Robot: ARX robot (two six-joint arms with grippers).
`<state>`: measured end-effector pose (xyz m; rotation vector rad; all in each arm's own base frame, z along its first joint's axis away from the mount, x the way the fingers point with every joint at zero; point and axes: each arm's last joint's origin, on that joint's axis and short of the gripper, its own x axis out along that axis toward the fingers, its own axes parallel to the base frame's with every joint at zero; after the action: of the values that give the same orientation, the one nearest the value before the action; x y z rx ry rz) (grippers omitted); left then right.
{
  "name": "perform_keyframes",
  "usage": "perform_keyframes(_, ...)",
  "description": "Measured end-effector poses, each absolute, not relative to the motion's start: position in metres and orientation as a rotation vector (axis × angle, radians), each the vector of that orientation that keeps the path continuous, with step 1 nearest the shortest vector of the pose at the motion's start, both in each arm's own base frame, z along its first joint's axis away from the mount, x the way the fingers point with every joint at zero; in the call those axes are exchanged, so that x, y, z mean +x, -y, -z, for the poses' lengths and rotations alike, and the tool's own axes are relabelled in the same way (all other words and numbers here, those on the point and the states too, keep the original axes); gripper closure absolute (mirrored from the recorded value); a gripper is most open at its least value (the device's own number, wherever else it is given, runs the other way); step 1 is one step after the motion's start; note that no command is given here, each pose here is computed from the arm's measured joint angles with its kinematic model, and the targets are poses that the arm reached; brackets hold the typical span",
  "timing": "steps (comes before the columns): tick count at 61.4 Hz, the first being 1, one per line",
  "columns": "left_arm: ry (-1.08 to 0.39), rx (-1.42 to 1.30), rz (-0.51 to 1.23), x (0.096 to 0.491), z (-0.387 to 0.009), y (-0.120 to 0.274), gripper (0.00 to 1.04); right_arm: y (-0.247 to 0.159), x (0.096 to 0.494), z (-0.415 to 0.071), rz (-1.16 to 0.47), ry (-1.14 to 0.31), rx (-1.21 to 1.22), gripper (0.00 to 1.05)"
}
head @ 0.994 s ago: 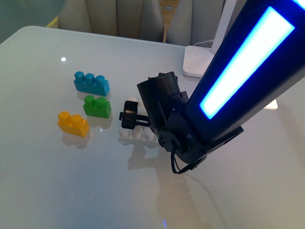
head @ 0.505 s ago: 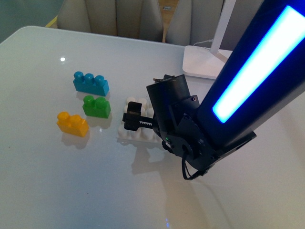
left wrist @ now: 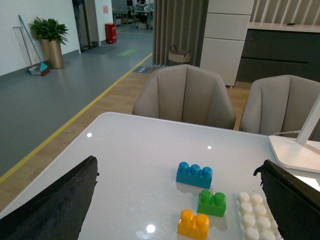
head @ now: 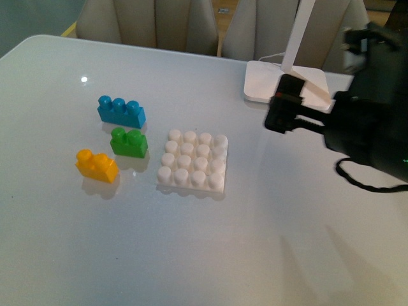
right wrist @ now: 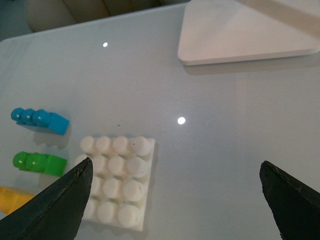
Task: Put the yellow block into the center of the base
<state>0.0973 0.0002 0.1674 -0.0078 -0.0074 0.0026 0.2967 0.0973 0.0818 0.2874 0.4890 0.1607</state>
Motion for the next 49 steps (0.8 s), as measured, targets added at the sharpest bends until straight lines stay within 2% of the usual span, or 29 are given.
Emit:
perform_keyframes(18, 0.007, -0.008, -0.003, 0.097, -0.167, 0.0, 0.07, -0.031, 0.227, -0.118, -0.097, -0.465, 0.23, 0.11)
perform_keyframes(22, 0.008, -0.008, -0.001, 0.097, -0.167, 0.0, 0.07, -0.02, 0.213, -0.124, -0.025, -0.262, 0.138, 0.23)
perform_keyframes(25, 0.009, -0.008, -0.002, 0.097, -0.167, 0.0, 0.07, -0.013, 0.201, -0.13, -0.029, -0.17, 0.104, 0.29)
perform_keyframes(30, 0.008, -0.008, -0.003, 0.097, -0.167, 0.0, 0.07, -0.001, 0.181, -0.153, 0.004, -0.01, 0.046, 0.5)
perform_keyframes(36, 0.008, -0.008, -0.003, 0.097, -0.167, 0.0, 0.07, -0.001, 0.169, -0.16, -0.002, -0.025, 0.023, 0.73)
perform_keyframes(45, 0.008, -0.008, -0.003, 0.097, -0.167, 0.0, 0.07, 0.0, 0.156, -0.162, -0.002, -0.015, 0.011, 1.01)
perform_keyframes(49, 0.008, -0.008, -0.003, 0.097, -0.167, 0.0, 0.07, 0.0, 0.152, -0.162, -0.002, -0.015, 0.006, 1.03)
